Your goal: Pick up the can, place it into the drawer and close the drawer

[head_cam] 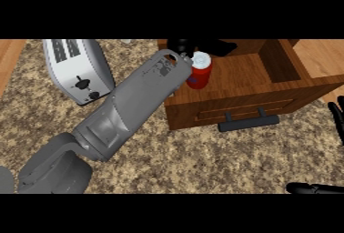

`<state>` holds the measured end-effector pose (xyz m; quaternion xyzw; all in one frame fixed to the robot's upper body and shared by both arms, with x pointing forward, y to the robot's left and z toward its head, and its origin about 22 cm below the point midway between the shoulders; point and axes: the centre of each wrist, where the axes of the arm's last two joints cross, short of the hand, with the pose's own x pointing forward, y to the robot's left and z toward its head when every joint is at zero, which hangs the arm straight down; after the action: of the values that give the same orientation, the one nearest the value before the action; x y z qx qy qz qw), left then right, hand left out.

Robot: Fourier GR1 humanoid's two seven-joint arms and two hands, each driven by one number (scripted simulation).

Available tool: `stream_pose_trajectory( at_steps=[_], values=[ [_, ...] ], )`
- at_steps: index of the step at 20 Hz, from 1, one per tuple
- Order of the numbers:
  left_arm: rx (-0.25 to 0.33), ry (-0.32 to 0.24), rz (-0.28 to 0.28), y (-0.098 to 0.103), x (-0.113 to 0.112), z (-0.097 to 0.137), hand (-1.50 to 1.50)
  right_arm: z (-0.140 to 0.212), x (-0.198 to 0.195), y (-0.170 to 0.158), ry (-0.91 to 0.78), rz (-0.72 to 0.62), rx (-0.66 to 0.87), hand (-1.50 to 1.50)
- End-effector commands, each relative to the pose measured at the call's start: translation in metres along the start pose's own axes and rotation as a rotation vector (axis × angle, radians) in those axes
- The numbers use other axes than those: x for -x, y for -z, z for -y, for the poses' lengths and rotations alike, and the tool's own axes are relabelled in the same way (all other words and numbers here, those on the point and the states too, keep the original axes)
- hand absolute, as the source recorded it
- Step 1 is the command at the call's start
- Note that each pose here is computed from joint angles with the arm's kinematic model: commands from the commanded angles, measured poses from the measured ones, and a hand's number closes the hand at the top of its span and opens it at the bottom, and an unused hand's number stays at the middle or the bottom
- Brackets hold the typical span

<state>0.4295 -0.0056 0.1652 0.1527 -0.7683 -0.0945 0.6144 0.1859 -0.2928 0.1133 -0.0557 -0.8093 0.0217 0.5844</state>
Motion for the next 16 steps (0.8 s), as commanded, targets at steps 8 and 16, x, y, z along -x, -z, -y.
stream_pose_trajectory(
  at_steps=[8, 16],
  values=[
    [-0.054, -0.068, -0.031, -0.003, 0.007, 0.001, -1.50, 0.003, -0.023, 0.002, -0.225, 0.123, -0.034, -1.50],
    [-0.044, -0.170, -0.012, -0.004, -0.001, 0.001, -1.50, -0.008, -0.034, 0.003, -0.407, 0.193, -0.114, -1.50]
  ],
)
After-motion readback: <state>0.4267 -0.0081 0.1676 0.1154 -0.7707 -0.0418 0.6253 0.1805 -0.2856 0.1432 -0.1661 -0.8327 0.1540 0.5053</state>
